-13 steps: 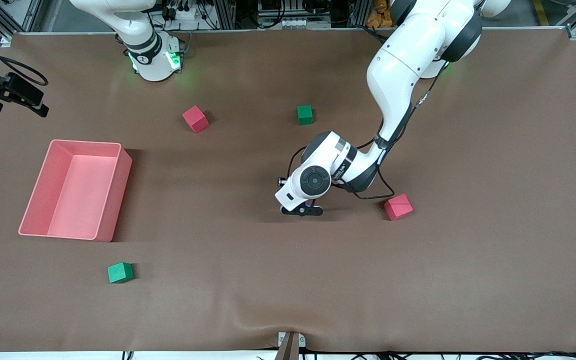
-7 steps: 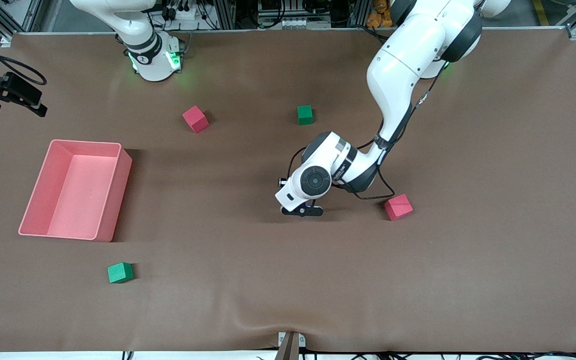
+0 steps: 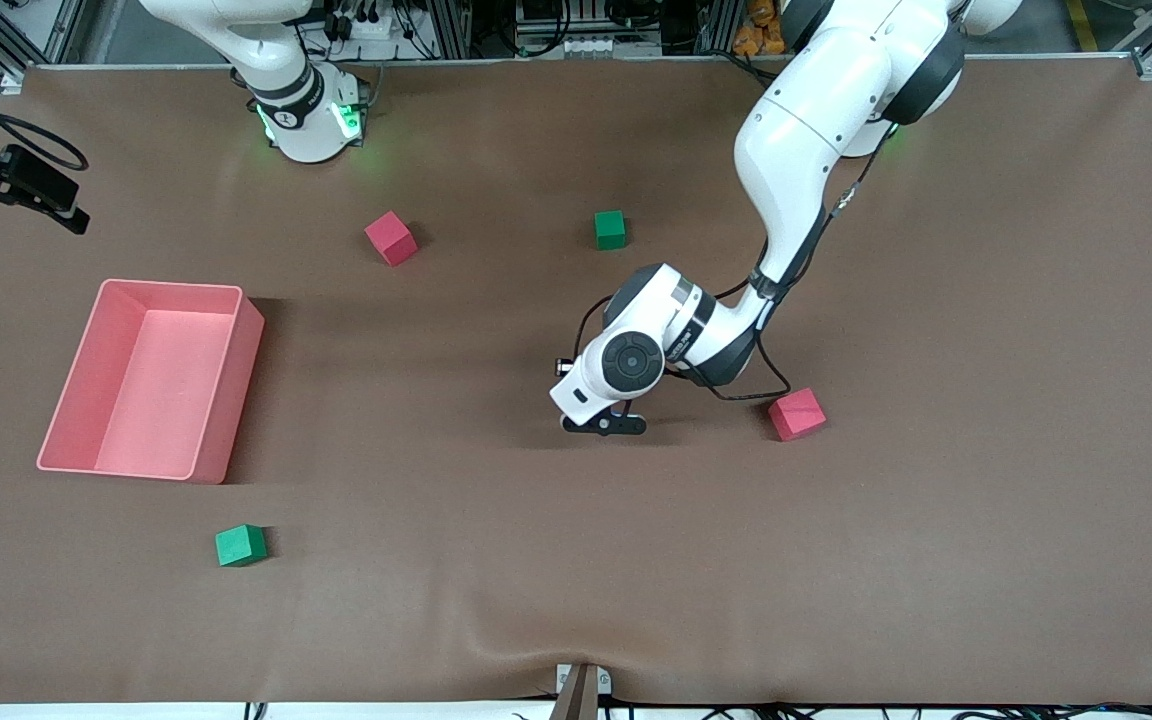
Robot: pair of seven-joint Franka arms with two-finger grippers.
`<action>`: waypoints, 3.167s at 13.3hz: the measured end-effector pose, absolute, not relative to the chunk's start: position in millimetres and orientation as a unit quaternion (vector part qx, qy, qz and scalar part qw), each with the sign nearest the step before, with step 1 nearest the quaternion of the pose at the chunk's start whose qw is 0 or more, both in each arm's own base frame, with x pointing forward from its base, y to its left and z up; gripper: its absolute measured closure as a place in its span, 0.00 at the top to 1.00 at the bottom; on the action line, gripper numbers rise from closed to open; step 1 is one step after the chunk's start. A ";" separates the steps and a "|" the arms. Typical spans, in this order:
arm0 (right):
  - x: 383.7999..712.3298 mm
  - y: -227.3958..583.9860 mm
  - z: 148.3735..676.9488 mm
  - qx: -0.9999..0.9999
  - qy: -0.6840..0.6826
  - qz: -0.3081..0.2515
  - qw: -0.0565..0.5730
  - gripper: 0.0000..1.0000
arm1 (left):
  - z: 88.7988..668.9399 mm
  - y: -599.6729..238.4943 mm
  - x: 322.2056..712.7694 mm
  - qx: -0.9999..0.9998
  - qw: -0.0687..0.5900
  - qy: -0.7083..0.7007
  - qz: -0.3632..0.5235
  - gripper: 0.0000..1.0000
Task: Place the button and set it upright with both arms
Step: 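Carry the button with the left gripper to the table middle, then lower the button upright onto the table and open the left gripper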
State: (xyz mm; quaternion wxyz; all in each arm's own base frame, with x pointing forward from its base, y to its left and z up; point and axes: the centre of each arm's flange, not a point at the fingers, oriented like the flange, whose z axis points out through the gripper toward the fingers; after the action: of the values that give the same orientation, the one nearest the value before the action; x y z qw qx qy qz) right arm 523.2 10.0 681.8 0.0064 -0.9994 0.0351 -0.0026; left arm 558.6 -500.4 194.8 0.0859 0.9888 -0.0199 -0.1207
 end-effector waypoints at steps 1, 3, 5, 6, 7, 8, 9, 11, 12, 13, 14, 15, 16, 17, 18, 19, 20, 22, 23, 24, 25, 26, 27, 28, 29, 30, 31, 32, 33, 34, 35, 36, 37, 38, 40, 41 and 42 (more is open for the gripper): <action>523.2 9.9 681.9 -1.000 0.031 -0.003 0.006 1.00 | 207.7 -505.4 562.0 0.990 0.093 -0.021 -0.102 0.41; 523.2 9.6 681.9 -1.000 0.023 -0.003 0.005 1.00 | 236.5 -516.7 562.8 0.992 0.102 -0.008 -0.073 0.41; 523.2 9.2 681.9 -1.000 0.020 -0.003 0.002 1.00 | 263.8 -532.0 560.8 0.992 0.119 0.017 -0.032 0.41; 523.2 8.4 681.9 -1.000 0.017 -0.003 -0.002 1.00 | 273.7 -541.1 557.9 0.992 0.123 0.031 -0.007 0.41; 523.2 7.9 681.9 -1.000 0.015 -0.003 -0.004 1.00 | 280.2 -549.9 554.2 0.991 0.122 0.046 0.020 0.41; 523.1 7.7 681.8 -1.000 0.013 -0.003 -0.005 1.00 | 284.2 -559.6 549.1 0.990 0.121 0.062 0.048 0.41; 523.1 7.6 681.8 -1.000 0.012 -0.003 -0.005 1.00 | 285.8 -569.1 542.1 0.987 0.118 0.076 0.075 0.41; 523.1 7.6 681.8 -1.000 0.011 -0.003 -0.005 1.00 | 281.4 -587.2 523.4 0.982 0.097 0.088 0.139 0.41; 523.2 7.8 681.8 -1.000 0.011 -0.003 -0.005 1.00 | 275.3 -594.9 512.9 0.977 0.079 0.090 0.175 0.41; 523.2 8.1 681.8 -1.000 0.010 -0.003 -0.005 1.00 | 266.7 -601.9 502.3 0.972 0.064 0.093 0.208 0.41; 523.2 8.7 681.8 -1.000 0.009 -0.003 -0.005 1.00 | 255.2 -608.3 491.7 0.965 0.051 0.094 0.241 0.41; 523.2 9.3 681.8 -1.000 0.009 -0.003 -0.005 1.00 | 243.5 -613.0 483.4 0.957 0.045 0.098 0.269 0.41; 523.2 9.8 681.8 -1.000 0.008 -0.003 -0.005 1.00 | 230.5 -617.2 475.3 0.950 0.042 0.102 0.292 0.41; 523.2 9.9 681.8 -1.000 0.008 -0.003 -0.005 1.00 | 217.5 -620.7 468.1 0.944 0.041 0.102 0.312 0.41; 523.2 9.9 681.8 -1.000 0.008 -0.003 -0.005 1.00 | 204.7 -624.2 460.3 0.938 0.041 0.098 0.330 0.41; 523.2 9.9 681.8 -1.000 0.008 -0.003 -0.005 1.00 | 194.0 -627.2 453.2 0.933 0.040 0.092 0.346 0.41; 523.2 9.9 681.8 -1.000 0.008 -0.003 -0.005 1.00 | 183.9 -630.2 445.8 0.927 0.041 0.083 0.363 0.41; 523.2 10.0 681.8 -1.000 0.008 -0.003 -0.005 1.00 | 171.1 -635.5 434.1 0.912 0.048 0.062 0.402 0.41; 523.2 10.0 681.8 -1.000 0.008 -0.003 -0.005 1.00 | 167.2 -636.2 431.4 0.904 0.052 0.050 0.421 0.41; 523.2 10.0 681.8 -1.000 0.008 -0.003 -0.005 1.00 | 162.0 -635.4 429.0 0.896 0.053 0.034 0.439 0.41; 523.2 10.0 681.8 -1.000 0.008 -0.003 -0.005 1.00 | 155.0 -633.4 426.4 0.891 0.050 0.017 0.452 0.41; 523.2 10.0 681.7 -1.000 0.008 -0.003 -0.005 1.00 | 146.9 -630.6 423.9 0.887 0.045 0.002 0.460 0.41; 523.3 10.0 681.6 -1.000 0.008 -0.003 -0.005 1.00 | 139.5 -627.3 423.1 0.884 0.039 -0.010 0.465 0.41; 523.5 10.0 681.4 -1.000 0.008 -0.003 -0.005 1.00 | 133.5 -623.4 424.4 0.881 0.032 -0.021 0.471 0.41; 523.5 10.0 681.3 -1.000 0.008 -0.003 -0.005 1.00 | 129.9 -619.7 427.3 0.878 0.027 -0.029 0.477 0.41; 523.6 10.0 681.2 -1.000 0.008 -0.003 -0.005 1.00 | 128.1 -617.1 430.0 0.875 0.023 -0.036 0.483 0.41; 523.6 10.0 681.2 -1.000 0.008 -0.003 -0.005 1.00 | 126.4 -615.1 431.4 0.872 0.020 -0.043 0.487 0.41; 523.6 10.0 681.2 -1.000 0.008 -0.003 -0.005 1.00 | 123.3 -613.1 431.9 0.868 0.016 -0.053 0.493 0.41; 523.6 10.0 681.2 -1.000 0.008 -0.003 -0.005 1.00 | 118.2 -610.4 432.1 0.865 0.011 -0.062 0.498 0.41; 523.7 10.0 681.1 -1.000 0.008 -0.002 -0.005 1.00 | 112.4 -607.4 432.3 0.863 0.007 -0.065 0.501 0.41; 523.7 10.0 681.0 -1.000 0.008 -0.002 -0.005 1.00 | 107.8 -605.6 432.1 0.862 0.004 -0.065 0.502 0.41; 523.8 10.0 680.8 -1.000 0.008 -0.002 -0.005 1.00 | 105.3 -604.8 431.4 0.862 0.003 -0.065 0.502 0.41; 523.8 10.1 680.7 -1.000 0.008 -0.002 -0.005 1.00 | 104.9 -604.9 431.1 0.862 0.003 -0.063 0.503 0.41; 524.0 10.2 680.3 -1.000 0.008 -0.001 -0.004 1.00 | 104.9 -605.2 430.7 0.862 0.006 -0.058 0.503 0.41; 524.7 10.3 678.8 -1.000 0.008 0.001 -0.002 1.00 | 105.6 -606.4 429.8 0.862 0.012 -0.051 0.503 0.46; 525.3 10.3 677.9 -1.000 0.008 0.001 -0.002 1.00 | 106.7 -607.4 429.5 0.862 0.013 -0.050 0.504 0.56; 525.7 10.3 677.2 -1.000 0.008 0.002 -0.002 1.00 | 108.2 -608.5 429.2 0.862 0.014 -0.050 0.505 0.66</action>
State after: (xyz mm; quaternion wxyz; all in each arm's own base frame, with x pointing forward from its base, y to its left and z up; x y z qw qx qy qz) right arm 525.7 10.3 677.2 -0.0018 -1.0000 0.0083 0.0020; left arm 429.2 -608.5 108.2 0.0144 0.8618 -0.0501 0.5045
